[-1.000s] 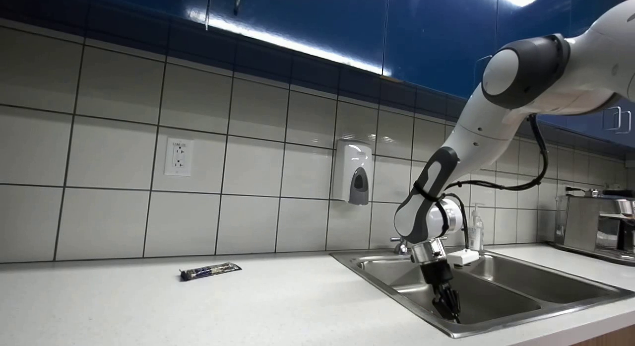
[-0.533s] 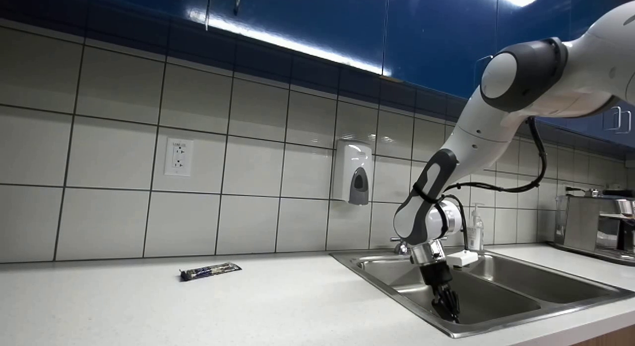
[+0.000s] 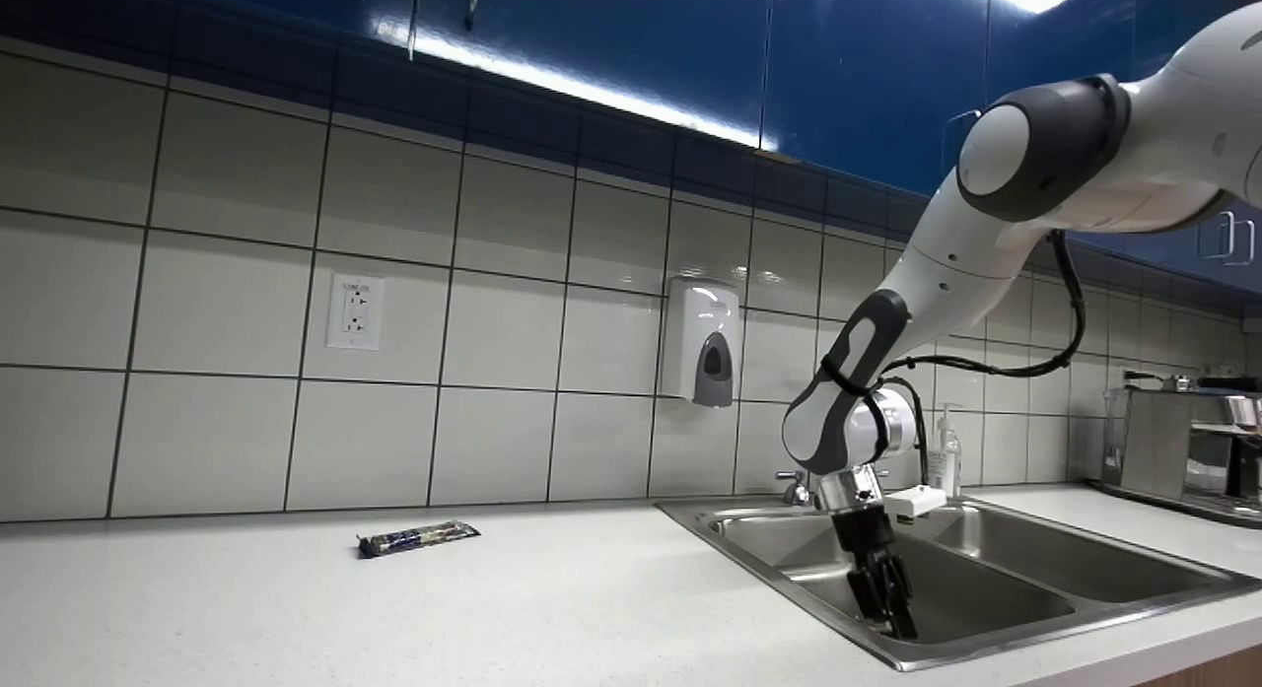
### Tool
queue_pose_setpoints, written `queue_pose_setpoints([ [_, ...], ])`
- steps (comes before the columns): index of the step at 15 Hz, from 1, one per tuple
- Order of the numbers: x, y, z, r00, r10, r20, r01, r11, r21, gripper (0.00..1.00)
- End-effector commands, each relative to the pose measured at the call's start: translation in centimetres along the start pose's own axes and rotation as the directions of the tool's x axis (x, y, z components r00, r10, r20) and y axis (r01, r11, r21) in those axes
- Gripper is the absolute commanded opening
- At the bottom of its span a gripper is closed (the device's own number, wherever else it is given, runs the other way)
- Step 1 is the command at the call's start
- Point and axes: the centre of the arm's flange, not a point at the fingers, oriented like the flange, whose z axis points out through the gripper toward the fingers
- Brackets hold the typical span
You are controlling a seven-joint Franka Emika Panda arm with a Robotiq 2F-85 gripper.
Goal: Put the orange and yellow packet in the sink on the left.
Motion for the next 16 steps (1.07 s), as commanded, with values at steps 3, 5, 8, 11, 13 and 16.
queue_pose_setpoints([
  [3, -1.8, 1.7, -5.2, 0.998, 0.005, -0.068, -0.006, 1.000, -0.010, 1.00],
  [5, -2.5, 1.9, -6.9, 0.996, 0.009, -0.086, -0.011, 1.000, -0.026, 1.00],
  [8, -3.7, 1.5, -9.2, 0.994, 0.014, -0.104, -0.019, 0.999, -0.047, 1.00],
  [11, -5.2, 0.6, -11.1, 0.994, 0.034, -0.101, -0.040, 0.997, -0.059, 1.00],
  [13, -6.7, -0.2, -12.2, 0.996, 0.048, -0.080, -0.053, 0.997, -0.054, 1.00],
  [16, -9.4, -2.0, -13.3, 0.997, 0.068, -0.044, -0.071, 0.996, -0.052, 1.00],
])
